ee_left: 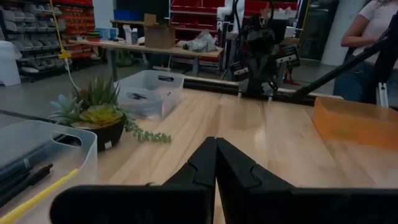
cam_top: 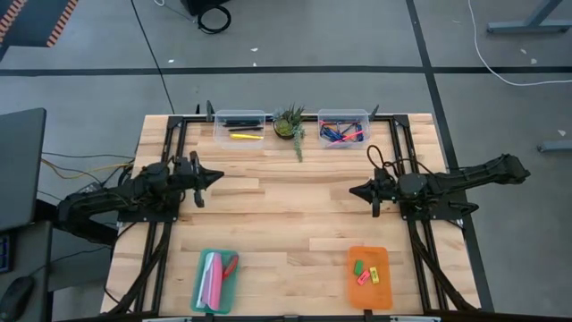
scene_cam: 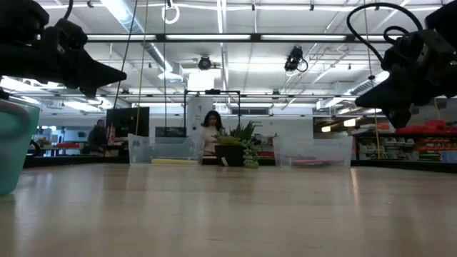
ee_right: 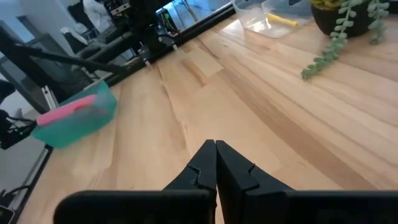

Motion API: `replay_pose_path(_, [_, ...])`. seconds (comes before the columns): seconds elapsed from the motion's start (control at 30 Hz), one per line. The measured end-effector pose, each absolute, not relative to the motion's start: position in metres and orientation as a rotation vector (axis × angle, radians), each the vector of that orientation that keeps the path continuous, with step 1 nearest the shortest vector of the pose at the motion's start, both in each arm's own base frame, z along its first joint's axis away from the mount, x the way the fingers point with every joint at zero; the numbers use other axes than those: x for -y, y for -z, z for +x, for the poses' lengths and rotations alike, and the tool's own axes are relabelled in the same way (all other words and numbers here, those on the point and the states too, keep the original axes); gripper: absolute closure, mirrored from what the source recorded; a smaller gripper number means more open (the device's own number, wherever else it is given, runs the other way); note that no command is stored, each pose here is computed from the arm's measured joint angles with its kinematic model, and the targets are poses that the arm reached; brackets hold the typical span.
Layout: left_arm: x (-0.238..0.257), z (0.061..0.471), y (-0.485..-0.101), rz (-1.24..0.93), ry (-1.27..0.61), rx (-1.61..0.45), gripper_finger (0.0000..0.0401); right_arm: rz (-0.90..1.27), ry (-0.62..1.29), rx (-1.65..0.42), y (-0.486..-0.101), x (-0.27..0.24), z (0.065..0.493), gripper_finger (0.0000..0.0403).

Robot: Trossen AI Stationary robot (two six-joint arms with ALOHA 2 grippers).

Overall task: Sort crayons/erasers/pens/pencils in bins
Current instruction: Return to Home Position

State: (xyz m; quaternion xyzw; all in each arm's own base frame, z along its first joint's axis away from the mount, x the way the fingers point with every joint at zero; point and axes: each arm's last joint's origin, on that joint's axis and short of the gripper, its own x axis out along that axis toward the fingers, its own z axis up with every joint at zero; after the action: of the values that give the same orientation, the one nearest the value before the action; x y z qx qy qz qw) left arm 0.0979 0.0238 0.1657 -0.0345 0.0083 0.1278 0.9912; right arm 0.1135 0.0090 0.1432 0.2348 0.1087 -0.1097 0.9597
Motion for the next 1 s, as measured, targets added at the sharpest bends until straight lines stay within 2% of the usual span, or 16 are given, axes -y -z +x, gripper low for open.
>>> replay_pose_path(0.13, [-0.024, 0.098, -0.166, -0.069, -0.256, -0.011, 0.0377, 0.446, 0.212, -0.227, -0.143, -0.009, 0.114, 0.0393])
replay_pose_path(0.4, [-0.024, 0.098, -0.166, -0.068, -0.257, -0.009, 0.0370, 0.231, 0.191, -0.219, -0.153, -0.009, 0.115, 0.0393])
replay_pose_path(0.6, [-0.024, 0.098, -0.166, -0.068, -0.257, -0.007, 0.0379, 0.429, 0.210, -0.176, -0.156, -0.009, 0.115, 0.0393])
replay_pose_path(1.0, [-0.024, 0.098, -0.166, -0.068, -0.257, -0.005, 0.0367, 0.440, 0.212, -0.180, -0.155, -0.009, 0.115, 0.0393])
